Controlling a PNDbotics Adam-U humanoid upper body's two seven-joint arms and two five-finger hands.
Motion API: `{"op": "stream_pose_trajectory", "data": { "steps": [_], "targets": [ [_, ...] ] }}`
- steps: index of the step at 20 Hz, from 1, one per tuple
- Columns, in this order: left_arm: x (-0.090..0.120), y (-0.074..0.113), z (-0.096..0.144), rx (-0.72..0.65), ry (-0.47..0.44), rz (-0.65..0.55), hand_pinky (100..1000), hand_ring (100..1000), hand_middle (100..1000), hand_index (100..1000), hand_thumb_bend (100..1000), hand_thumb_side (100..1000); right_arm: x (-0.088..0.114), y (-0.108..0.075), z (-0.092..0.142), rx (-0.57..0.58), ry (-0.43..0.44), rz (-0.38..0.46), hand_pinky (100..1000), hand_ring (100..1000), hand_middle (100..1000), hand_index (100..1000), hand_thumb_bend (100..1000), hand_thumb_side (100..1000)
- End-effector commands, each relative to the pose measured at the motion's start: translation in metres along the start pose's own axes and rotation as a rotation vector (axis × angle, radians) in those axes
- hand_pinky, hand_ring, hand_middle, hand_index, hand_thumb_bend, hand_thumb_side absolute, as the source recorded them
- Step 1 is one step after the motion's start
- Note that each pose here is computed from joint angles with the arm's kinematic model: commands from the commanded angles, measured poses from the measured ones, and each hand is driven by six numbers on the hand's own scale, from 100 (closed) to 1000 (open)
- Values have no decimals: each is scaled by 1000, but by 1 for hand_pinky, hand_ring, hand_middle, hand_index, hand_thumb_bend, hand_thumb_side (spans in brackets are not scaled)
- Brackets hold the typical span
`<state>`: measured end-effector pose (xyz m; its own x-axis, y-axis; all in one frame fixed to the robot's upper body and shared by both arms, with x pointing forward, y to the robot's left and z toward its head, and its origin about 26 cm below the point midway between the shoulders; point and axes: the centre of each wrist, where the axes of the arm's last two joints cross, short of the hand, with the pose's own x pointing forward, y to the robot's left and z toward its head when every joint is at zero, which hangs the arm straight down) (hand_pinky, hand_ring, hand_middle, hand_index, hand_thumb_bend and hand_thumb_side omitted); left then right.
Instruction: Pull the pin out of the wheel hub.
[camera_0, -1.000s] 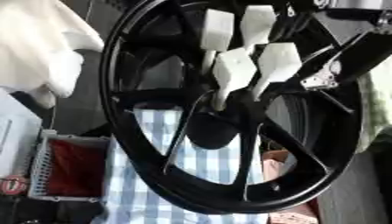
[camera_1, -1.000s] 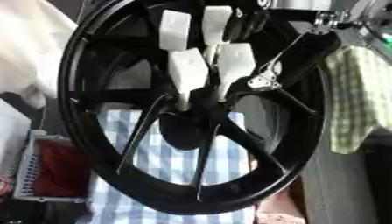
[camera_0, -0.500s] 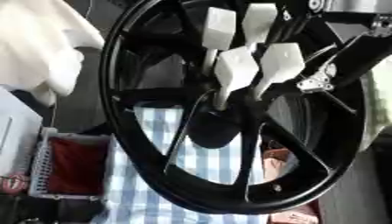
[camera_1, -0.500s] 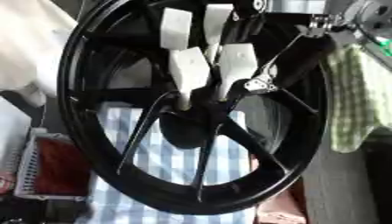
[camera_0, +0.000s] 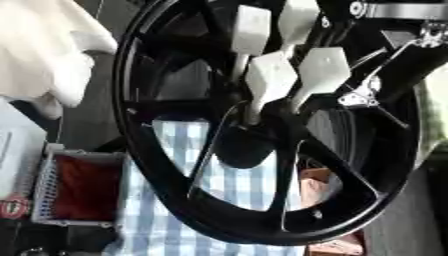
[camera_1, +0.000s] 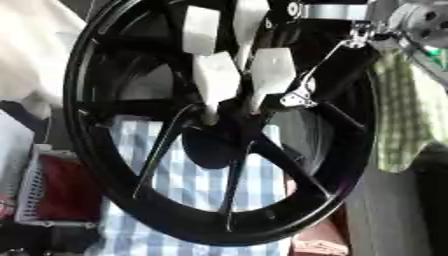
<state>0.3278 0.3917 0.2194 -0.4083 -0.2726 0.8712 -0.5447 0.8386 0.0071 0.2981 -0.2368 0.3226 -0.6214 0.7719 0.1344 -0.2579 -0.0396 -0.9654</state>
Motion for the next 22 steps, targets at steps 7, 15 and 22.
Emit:
{"op": "stream_pose_trajectory", "data": {
  "steps": [7,15,22],
  "targets": [
    [10,4,-4,0,-33,-7,734,844,853,817,683,707,3,-6,5,-26,18,10,768,739,688,732,443,202],
    [10,4,-5,-2,-35,-8,734,844,851,815,681,709,4,-7,4,-40,14,-11,759,723,645,696,376,161],
    [10,4,-4,-2,-35,-5,733,844,848,814,675,715,3,-6,5,-31,21,-6,756,714,625,683,301,100]
  ]
}}
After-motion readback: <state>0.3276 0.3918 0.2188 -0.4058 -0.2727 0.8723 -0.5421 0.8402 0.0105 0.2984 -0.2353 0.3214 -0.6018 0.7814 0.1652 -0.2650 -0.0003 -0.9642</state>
